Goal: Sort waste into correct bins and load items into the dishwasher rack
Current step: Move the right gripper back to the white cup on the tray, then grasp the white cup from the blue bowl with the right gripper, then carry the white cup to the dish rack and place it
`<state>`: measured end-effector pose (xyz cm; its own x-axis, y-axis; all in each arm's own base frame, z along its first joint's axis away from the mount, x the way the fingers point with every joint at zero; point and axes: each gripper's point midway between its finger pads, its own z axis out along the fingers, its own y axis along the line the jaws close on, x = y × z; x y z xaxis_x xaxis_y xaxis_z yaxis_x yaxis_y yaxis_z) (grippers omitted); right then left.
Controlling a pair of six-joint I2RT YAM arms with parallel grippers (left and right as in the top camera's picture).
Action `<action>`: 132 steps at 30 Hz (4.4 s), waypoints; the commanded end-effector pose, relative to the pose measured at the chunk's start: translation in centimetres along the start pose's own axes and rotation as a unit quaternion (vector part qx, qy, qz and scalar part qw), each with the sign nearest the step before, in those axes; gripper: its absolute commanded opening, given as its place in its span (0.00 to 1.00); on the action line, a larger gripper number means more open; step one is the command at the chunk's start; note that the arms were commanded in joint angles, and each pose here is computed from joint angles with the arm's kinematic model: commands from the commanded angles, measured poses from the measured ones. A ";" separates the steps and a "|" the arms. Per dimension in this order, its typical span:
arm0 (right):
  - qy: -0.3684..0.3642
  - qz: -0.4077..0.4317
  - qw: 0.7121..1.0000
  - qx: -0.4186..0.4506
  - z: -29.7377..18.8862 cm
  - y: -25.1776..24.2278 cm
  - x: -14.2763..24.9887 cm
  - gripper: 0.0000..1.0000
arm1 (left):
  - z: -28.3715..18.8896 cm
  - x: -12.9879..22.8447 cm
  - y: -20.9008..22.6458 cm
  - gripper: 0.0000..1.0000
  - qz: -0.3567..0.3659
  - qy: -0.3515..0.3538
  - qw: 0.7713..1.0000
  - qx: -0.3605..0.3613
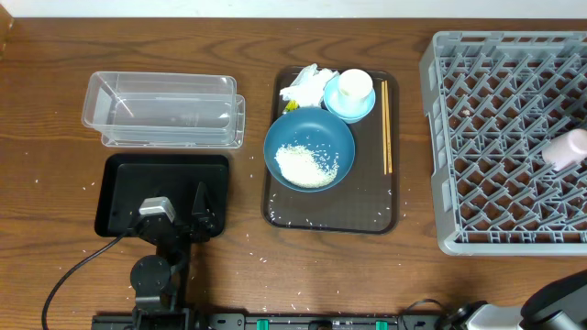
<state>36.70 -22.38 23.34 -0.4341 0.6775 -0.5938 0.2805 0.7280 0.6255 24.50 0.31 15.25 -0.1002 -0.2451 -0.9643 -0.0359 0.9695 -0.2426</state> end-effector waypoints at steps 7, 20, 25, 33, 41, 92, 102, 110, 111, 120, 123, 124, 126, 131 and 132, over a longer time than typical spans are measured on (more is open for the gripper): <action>0.086 -0.130 0.988 0.019 7.5 9.9 6.9 0.74 | 0.1 1.5 0.4 0.91 0.007 0.022 1.000 -0.005; 0.235 -0.291 0.927 0.032 9.4 25.5 14.9 0.75 | 0.1 1.5 0.4 0.91 0.007 0.022 1.000 -0.005; 0.286 -0.324 0.901 0.024 11.9 28.0 17.3 0.75 | 0.1 1.5 0.4 0.91 0.007 0.022 1.000 -0.005; 0.310 -0.360 0.880 0.028 19.3 29.1 24.3 0.68 | 0.1 1.5 0.4 0.91 0.007 0.022 1.000 -0.005; 0.293 -0.390 0.870 0.068 22.7 29.2 28.9 0.55 | 0.1 1.5 0.4 0.91 0.007 0.022 1.000 -0.005; 0.274 -0.414 0.859 0.124 22.4 28.9 30.4 0.01 | 0.1 1.5 0.4 0.91 0.007 0.022 1.000 -0.005; 0.177 -0.383 0.905 0.043 13.6 33.3 16.6 0.01 | 0.1 1.5 0.4 0.91 0.007 0.022 1.000 -0.005; 0.127 -0.275 0.953 0.006 8.9 26.3 3.5 0.01 | 0.1 1.5 0.4 0.91 0.007 0.022 1.000 -0.005; 0.126 -0.266 0.956 -0.011 8.6 25.0 2.1 0.01 | 0.1 1.5 0.4 0.91 0.007 0.022 1.000 -0.005; 0.099 -0.193 0.968 -0.125 8.5 14.9 -5.2 0.01 | 0.1 1.5 0.4 0.91 0.007 0.022 1.000 -0.005; 0.102 -0.153 0.975 -0.122 9.7 11.1 -6.0 0.01 | 0.1 1.5 0.4 0.91 0.007 0.022 1.000 -0.005; 0.103 -0.140 0.976 -0.132 10.2 10.0 -6.1 0.01 | 0.1 1.5 0.4 0.91 0.007 0.022 1.000 -0.005; 0.102 -0.125 0.973 -0.168 11.0 8.7 -6.4 0.01 | 0.1 1.5 0.3 0.91 0.007 0.022 1.000 -0.005; 0.087 -0.111 0.951 -0.276 12.4 6.4 -6.9 0.01 | 0.1 1.5 0.3 0.91 0.007 0.022 1.000 -0.005; 0.085 -0.106 0.945 -0.296 12.7 5.8 -6.9 0.01 | 0.1 1.5 0.4 0.91 0.007 0.022 1.000 -0.005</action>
<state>52.88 -22.35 24.34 -0.5814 0.4396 -0.6847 -0.1649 0.7603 0.6282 24.50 0.33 15.25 -0.0999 -0.2451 -0.9643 -0.0373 0.9694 -0.2425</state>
